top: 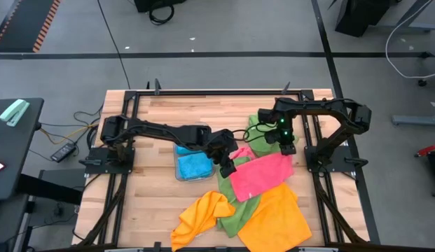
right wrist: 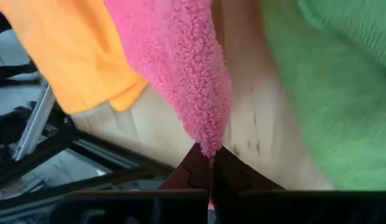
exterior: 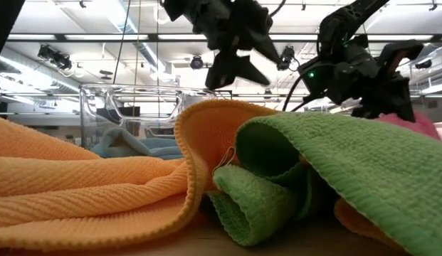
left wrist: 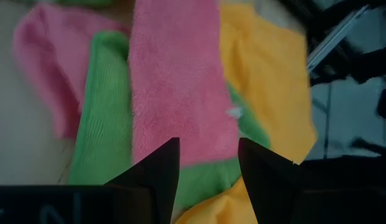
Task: Fold microfiber towels
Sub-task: Fold the top pink towel
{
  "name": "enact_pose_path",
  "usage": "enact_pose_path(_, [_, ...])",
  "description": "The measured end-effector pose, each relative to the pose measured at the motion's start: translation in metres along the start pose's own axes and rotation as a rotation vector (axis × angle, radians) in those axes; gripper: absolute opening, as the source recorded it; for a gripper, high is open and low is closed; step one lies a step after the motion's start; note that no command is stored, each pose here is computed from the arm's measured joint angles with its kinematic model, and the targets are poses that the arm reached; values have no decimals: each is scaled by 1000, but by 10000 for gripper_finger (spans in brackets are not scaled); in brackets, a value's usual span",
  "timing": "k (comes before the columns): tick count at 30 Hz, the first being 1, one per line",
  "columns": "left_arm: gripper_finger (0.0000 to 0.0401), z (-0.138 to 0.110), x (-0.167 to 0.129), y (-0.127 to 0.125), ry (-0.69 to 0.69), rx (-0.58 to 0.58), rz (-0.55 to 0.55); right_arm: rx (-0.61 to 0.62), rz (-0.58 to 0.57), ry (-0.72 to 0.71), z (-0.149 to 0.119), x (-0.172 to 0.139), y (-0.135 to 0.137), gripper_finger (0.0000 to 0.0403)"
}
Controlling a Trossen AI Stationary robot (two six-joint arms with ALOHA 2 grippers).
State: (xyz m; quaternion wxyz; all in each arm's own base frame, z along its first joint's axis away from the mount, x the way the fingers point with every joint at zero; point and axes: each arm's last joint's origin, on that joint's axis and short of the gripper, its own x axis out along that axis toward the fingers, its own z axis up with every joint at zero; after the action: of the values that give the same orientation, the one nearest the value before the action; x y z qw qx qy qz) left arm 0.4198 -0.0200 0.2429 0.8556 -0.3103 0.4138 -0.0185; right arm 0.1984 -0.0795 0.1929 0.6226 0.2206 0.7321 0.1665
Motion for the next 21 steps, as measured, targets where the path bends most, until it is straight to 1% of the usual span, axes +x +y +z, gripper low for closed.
enact_pose_path(5, [176,-5,7,5,45,-15,28,-62,-76,-30,5,0,-4,5])
enact_pose_path(8, [178,-4,7,5,36,-13,23,-117,-117,-66,10,-1,-7,5])
enact_pose_path(11, [177,-3,6,6,41,-41,24,-177,-145,-110,15,-1,-9,6])
enact_pose_path(14, [175,-5,6,6,68,-69,2,-216,-175,-106,16,-1,-10,6])
enact_pose_path(17, [176,-6,7,5,74,-76,-2,-225,-220,-78,14,-1,-14,6])
enact_pose_path(21, [179,-7,7,3,86,-76,-17,-182,-218,-78,8,1,-23,6])
